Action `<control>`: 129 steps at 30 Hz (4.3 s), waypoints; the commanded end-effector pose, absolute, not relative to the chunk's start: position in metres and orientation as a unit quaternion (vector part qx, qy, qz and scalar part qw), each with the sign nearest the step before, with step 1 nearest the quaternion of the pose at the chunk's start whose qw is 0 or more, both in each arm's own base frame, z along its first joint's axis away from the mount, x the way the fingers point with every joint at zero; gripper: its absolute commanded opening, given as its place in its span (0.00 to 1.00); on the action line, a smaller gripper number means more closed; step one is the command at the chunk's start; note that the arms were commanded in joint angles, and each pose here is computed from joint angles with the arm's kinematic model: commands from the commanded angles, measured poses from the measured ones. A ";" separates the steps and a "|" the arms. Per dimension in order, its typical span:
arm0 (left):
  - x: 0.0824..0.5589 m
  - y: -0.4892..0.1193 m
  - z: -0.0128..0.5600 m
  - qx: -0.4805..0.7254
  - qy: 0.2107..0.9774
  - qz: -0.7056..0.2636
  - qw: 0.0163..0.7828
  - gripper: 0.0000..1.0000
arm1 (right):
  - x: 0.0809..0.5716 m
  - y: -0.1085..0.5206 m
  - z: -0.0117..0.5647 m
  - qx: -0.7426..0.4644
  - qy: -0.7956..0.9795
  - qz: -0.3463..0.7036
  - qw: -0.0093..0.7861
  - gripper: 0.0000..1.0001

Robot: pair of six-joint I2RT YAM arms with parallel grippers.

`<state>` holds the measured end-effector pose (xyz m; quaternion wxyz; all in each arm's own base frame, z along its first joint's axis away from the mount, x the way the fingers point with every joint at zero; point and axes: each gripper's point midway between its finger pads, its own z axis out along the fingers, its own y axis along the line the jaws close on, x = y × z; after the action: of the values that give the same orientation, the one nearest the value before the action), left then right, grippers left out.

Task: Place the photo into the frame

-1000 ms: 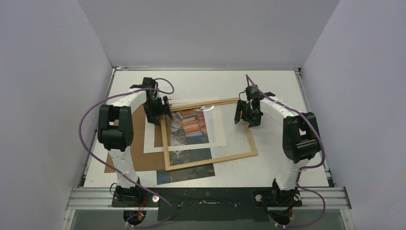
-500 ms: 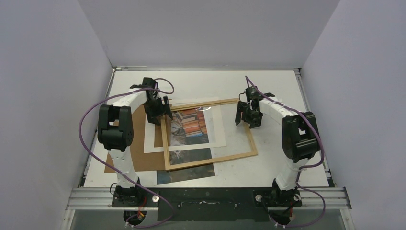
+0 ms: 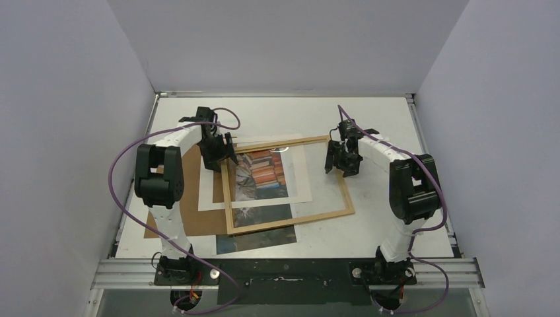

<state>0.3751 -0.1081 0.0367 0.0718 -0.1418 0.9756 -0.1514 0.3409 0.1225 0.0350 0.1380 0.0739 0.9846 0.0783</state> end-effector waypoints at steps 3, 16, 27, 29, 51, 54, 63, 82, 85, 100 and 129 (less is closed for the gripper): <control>0.381 -0.123 0.044 -0.135 0.969 -0.192 0.084 0.67 | 0.337 0.156 0.041 0.049 0.978 0.149 0.139 0.63; 0.384 -0.136 0.043 -0.130 0.965 -0.212 0.082 0.64 | 0.333 0.196 0.049 0.004 0.965 0.220 0.141 0.63; 0.386 -0.139 0.044 -0.131 0.963 -0.222 0.083 0.64 | 0.332 0.203 0.054 -0.013 0.960 0.234 0.150 0.63; 0.387 -0.139 0.044 -0.132 0.962 -0.223 0.083 0.64 | 0.335 0.204 0.059 -0.014 0.958 0.237 0.163 0.63; 0.386 -0.128 0.042 -0.155 0.965 -0.192 0.088 0.57 | 0.341 0.185 0.074 -0.002 0.956 0.227 0.184 0.63; 0.386 -0.126 0.042 -0.155 0.966 -0.188 0.089 0.57 | 0.340 0.184 0.070 -0.002 0.955 0.238 0.178 0.62; 0.388 -0.114 0.045 -0.156 0.969 -0.163 0.098 0.73 | 0.344 0.176 0.061 -0.010 0.949 0.253 0.186 0.48; 0.387 -0.095 0.045 -0.169 0.971 -0.142 0.097 0.55 | 0.348 0.147 0.044 -0.007 0.952 0.215 0.219 0.50; 0.388 -0.092 0.048 -0.170 0.970 -0.144 0.099 0.50 | 0.350 0.145 0.043 0.004 0.947 0.230 0.224 0.47; 0.390 -0.078 0.033 -0.174 0.973 -0.124 0.088 0.31 | 0.355 0.156 0.053 -0.005 0.911 0.303 0.278 0.05; 0.430 -0.076 0.024 -0.184 0.966 -0.160 0.085 0.15 | 0.347 0.166 0.122 -0.116 0.811 0.348 0.456 0.00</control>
<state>0.4072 -0.0883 0.0217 0.0534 -0.1766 0.9689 -0.1647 0.3339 0.1621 0.0841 0.3812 -0.0756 0.8566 0.3395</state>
